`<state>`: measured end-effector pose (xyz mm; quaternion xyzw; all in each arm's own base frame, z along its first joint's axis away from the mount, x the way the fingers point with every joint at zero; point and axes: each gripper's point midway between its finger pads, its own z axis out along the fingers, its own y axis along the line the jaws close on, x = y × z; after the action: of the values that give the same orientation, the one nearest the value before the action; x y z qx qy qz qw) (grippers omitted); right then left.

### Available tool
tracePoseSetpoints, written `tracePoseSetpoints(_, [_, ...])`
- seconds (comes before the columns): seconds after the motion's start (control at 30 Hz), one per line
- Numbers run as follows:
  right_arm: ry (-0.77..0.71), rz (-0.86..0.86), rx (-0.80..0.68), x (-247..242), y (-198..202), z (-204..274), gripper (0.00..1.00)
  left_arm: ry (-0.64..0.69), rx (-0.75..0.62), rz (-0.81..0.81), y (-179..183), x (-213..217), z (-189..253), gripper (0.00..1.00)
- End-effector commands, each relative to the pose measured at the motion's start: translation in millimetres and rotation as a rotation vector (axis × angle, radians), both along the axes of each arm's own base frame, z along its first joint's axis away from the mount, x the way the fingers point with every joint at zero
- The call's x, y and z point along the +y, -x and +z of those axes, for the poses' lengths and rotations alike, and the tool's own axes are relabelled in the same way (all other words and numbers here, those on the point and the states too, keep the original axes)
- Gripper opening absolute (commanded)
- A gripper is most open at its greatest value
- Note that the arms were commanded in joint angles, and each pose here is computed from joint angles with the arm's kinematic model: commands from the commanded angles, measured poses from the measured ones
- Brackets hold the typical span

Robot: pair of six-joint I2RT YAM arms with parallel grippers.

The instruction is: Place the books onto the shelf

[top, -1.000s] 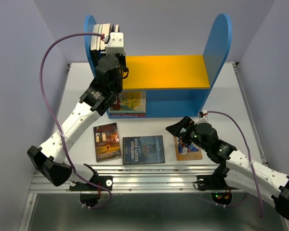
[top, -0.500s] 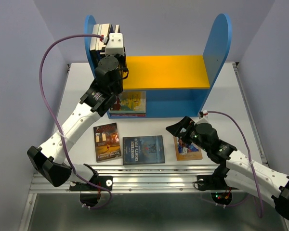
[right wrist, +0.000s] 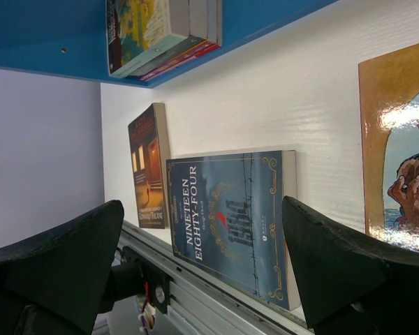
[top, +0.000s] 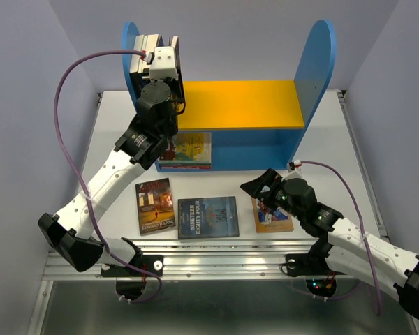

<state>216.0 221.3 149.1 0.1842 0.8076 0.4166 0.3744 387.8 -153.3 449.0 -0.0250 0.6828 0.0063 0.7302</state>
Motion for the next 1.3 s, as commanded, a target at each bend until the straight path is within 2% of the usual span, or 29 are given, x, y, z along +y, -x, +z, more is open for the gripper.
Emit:
tracePoseSetpoints(0.0, [-0.024, 0.008, -0.033, 5, -3, 16, 1.0, 0.152, -0.134, 0.161, 23, 43, 63, 0.47])
tracePoseSetpoints(0.07, [-0.027, 0.014, -0.031, 6, -2, 16, 1.0, 0.155, -0.135, 0.198, 25, 47, 65, 0.48])
tracePoseSetpoints(0.13, [-0.026, 0.015, -0.029, 6, -2, 16, 1.0, 0.152, -0.144, 0.192, 27, 43, 71, 0.57])
tracePoseSetpoints(0.53, [-0.035, 0.023, -0.025, 8, -2, 16, 1.0, 0.155, -0.14, 0.393, 43, 73, 82, 0.57])
tracePoseSetpoints(1.17, [-0.047, 0.031, -0.026, 10, -1, 16, 1.0, 0.097, -0.1, 0.594, 69, 110, 99, 0.58])
tracePoseSetpoints(1.27, [-0.038, 0.124, -0.093, 22, 3, 26, 1.0, 0.094, -0.099, 0.595, 68, 110, 100, 0.59])
